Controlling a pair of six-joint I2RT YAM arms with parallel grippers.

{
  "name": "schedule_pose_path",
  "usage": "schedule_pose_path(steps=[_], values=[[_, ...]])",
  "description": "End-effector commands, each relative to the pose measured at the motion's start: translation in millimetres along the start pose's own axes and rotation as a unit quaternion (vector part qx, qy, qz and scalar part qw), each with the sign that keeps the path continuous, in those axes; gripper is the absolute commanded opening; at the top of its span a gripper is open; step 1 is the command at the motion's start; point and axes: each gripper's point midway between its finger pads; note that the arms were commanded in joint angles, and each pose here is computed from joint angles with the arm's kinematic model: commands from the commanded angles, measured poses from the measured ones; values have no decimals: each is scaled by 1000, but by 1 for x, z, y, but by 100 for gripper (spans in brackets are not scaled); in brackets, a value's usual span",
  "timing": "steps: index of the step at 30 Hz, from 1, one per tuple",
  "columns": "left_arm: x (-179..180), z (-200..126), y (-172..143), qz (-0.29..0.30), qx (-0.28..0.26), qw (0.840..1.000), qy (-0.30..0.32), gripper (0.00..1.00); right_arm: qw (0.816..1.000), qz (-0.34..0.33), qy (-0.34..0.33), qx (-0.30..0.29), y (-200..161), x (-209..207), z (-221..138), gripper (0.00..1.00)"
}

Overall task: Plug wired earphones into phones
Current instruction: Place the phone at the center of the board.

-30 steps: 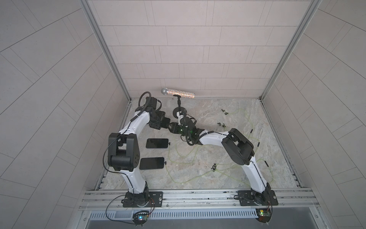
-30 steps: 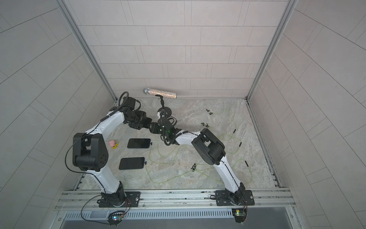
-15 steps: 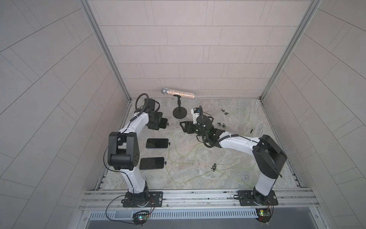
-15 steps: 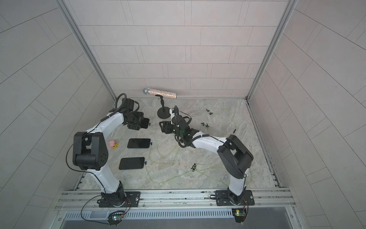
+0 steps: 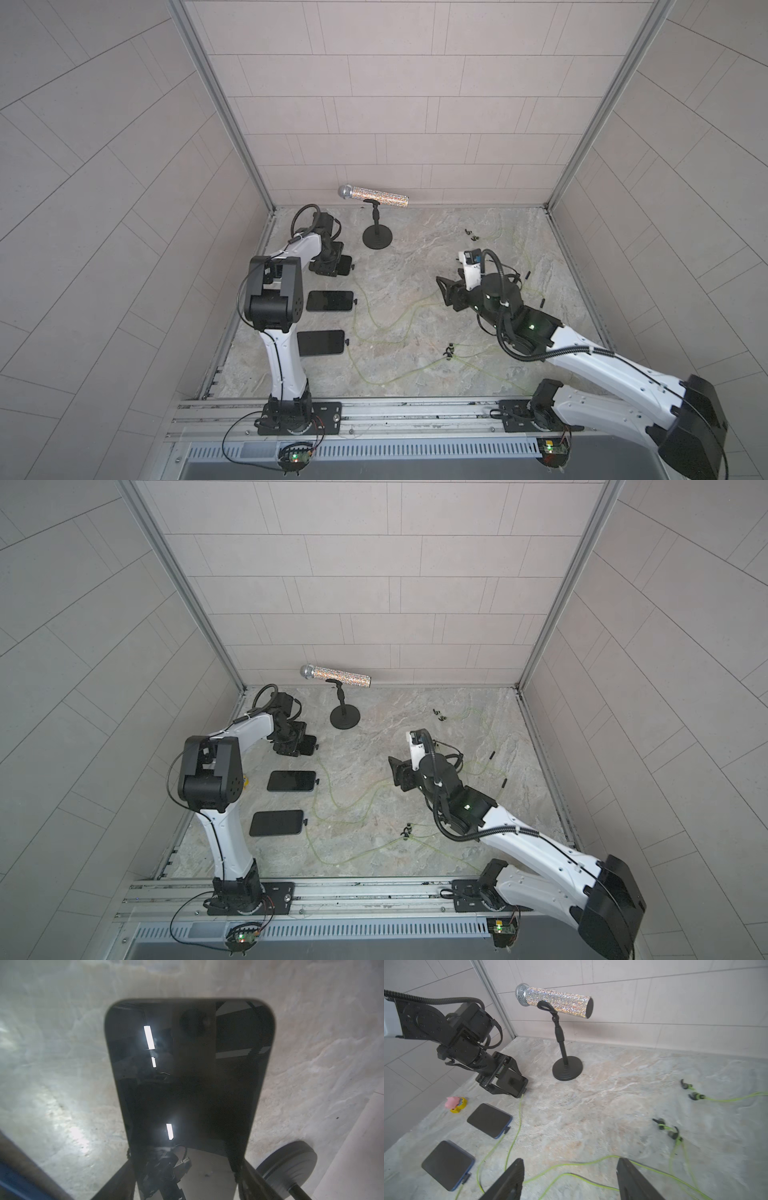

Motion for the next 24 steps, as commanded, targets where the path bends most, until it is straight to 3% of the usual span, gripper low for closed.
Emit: schedule_pose_path(steps=[1, 9, 11, 12, 14, 19, 24], values=[[-2, -1, 9, -5, -18, 1000, 6, 60, 997, -34, -62, -10, -2, -31, -26, 78], [12, 3, 11, 2, -24, 999, 41, 82, 991, -66, -107, -35, 5, -57, -63, 88], [11, -3, 11, 6, -24, 999, 46, 87, 990, -73, -111, -38, 8, -59, -67, 92], [11, -8, 11, 12, -25, 998, 52, 94, 990, -72, -115, -42, 13, -60, -70, 99], [5, -19, 12, 35, -24, 998, 48, 100, 988, -70, -130, -53, 23, -64, -76, 100], [-11, -74, 21, 96, -34, 995, 10, 100, 979, -77, -172, -79, 38, -76, -84, 100], [-19, -152, 41, 259, -104, 960, -13, 100, 960, -112, -236, -102, 53, -92, -86, 100]])
Point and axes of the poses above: each gripper's point midway between its finger pads, its own z axis out along the fingers, its own x axis along the line the jaws close on, y = z × x, and after that the axes turned 2 degrees about z, right-handed
